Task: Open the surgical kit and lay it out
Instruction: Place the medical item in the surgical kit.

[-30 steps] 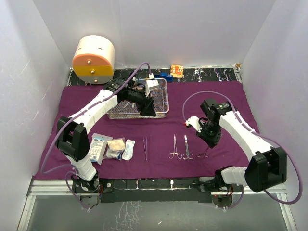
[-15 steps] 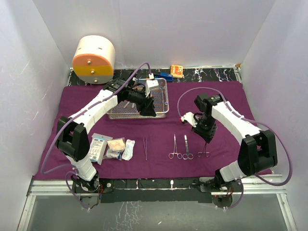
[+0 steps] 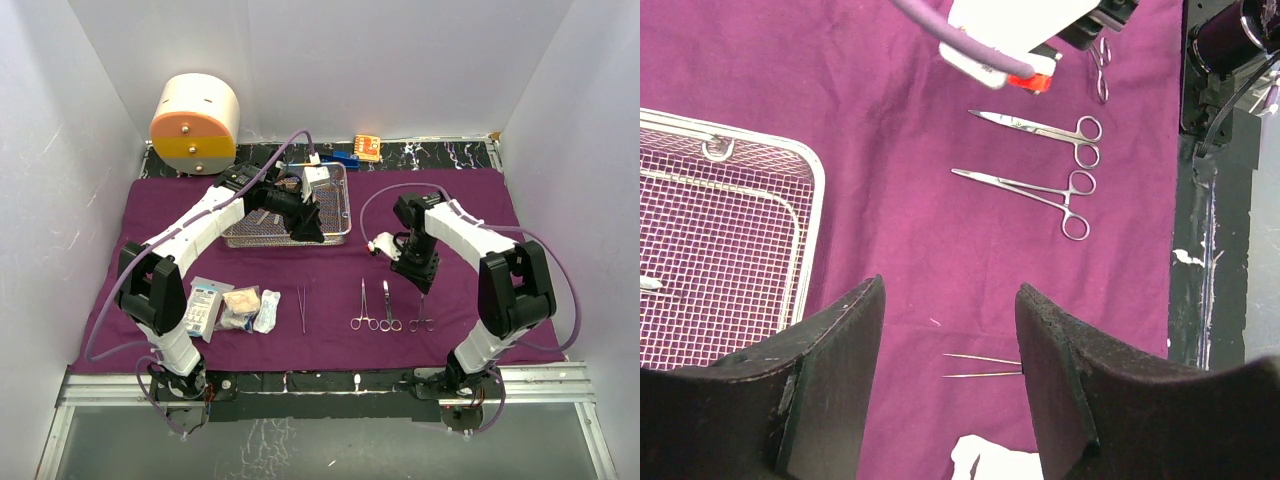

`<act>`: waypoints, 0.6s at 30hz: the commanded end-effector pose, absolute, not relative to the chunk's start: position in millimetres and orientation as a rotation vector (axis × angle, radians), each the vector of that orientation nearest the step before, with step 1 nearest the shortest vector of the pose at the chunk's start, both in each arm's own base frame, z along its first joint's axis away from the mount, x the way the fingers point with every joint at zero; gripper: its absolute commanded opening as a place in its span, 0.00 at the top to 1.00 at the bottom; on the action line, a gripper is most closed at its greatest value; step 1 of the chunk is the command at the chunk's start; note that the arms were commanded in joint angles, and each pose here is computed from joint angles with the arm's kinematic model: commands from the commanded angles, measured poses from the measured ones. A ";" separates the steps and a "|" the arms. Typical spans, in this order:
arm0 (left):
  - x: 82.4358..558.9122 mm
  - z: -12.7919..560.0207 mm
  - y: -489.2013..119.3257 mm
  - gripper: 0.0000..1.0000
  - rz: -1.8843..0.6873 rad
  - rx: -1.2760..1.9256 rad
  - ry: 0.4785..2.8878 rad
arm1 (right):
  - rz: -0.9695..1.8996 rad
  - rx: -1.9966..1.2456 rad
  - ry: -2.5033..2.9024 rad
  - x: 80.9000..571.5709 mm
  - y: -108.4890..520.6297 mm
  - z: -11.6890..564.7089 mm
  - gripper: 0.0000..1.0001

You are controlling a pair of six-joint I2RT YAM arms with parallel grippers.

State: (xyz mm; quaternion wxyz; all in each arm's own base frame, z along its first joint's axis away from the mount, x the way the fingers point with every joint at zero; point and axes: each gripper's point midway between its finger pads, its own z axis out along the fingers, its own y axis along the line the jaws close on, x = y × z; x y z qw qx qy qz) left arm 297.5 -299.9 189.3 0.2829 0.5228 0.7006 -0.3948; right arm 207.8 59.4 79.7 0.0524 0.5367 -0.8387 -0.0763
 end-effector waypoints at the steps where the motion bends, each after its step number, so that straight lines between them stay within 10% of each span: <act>1: 286.2 204.0 -301.3 0.46 -1.096 1.425 1.816 | -0.215 1.688 -2.570 229.4 66.7 75.9 0.81; 18: 281.6 203.0 -301.8 0.46 -1.124 1.432 1.813 | -0.318 1.615 -2.581 261.0 89.3 42.4 0.90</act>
